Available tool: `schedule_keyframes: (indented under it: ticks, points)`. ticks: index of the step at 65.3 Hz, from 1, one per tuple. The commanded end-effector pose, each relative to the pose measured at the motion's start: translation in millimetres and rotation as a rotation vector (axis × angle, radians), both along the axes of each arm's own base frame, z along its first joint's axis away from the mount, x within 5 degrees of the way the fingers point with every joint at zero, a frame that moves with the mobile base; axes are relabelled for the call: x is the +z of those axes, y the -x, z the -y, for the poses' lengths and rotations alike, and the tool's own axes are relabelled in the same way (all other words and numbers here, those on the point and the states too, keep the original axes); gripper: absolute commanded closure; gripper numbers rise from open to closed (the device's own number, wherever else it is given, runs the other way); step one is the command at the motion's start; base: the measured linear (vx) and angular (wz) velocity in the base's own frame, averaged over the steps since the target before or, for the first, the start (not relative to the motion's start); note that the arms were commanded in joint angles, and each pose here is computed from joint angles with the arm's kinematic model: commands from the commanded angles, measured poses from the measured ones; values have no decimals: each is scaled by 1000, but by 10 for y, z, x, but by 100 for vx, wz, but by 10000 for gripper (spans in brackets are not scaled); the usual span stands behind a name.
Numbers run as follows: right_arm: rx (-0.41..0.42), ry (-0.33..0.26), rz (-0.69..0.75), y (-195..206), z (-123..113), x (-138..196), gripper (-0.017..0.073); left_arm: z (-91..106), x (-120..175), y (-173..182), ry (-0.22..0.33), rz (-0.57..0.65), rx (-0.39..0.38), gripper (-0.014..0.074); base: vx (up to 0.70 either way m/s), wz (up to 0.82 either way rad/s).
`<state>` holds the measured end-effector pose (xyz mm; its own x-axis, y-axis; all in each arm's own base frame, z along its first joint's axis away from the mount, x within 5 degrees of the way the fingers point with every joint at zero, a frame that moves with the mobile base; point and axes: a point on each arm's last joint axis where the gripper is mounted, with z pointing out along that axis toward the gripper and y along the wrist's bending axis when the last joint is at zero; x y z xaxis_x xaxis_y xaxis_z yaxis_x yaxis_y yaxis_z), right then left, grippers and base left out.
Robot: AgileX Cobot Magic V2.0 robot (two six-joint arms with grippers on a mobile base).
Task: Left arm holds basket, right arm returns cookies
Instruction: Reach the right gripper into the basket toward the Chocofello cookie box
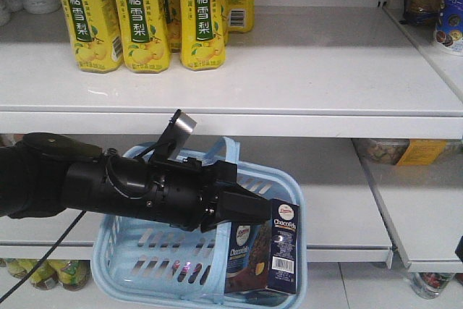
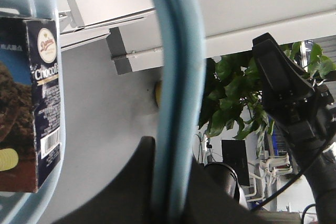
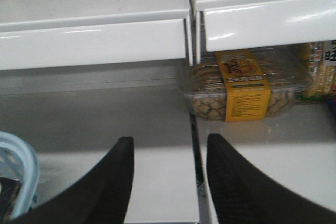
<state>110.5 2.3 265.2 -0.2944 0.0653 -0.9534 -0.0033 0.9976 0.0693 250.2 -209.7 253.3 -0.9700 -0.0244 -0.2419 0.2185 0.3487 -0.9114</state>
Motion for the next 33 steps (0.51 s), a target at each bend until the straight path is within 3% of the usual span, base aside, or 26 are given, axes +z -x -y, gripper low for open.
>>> schedule_keyframes:
  ticks: [1,13,33]
  points:
    - [24,-56,88,-34,-43,167,151,-31,242,-66,65,66,78,600,0,0]
    - [118,-194,-58,-97,-204,157,126,-31,242,-66,65,66,78,600,0,0]
    - [344,-318,-331,-464,-735,189,126,-31,242,-66,65,66,78,600,0,0]
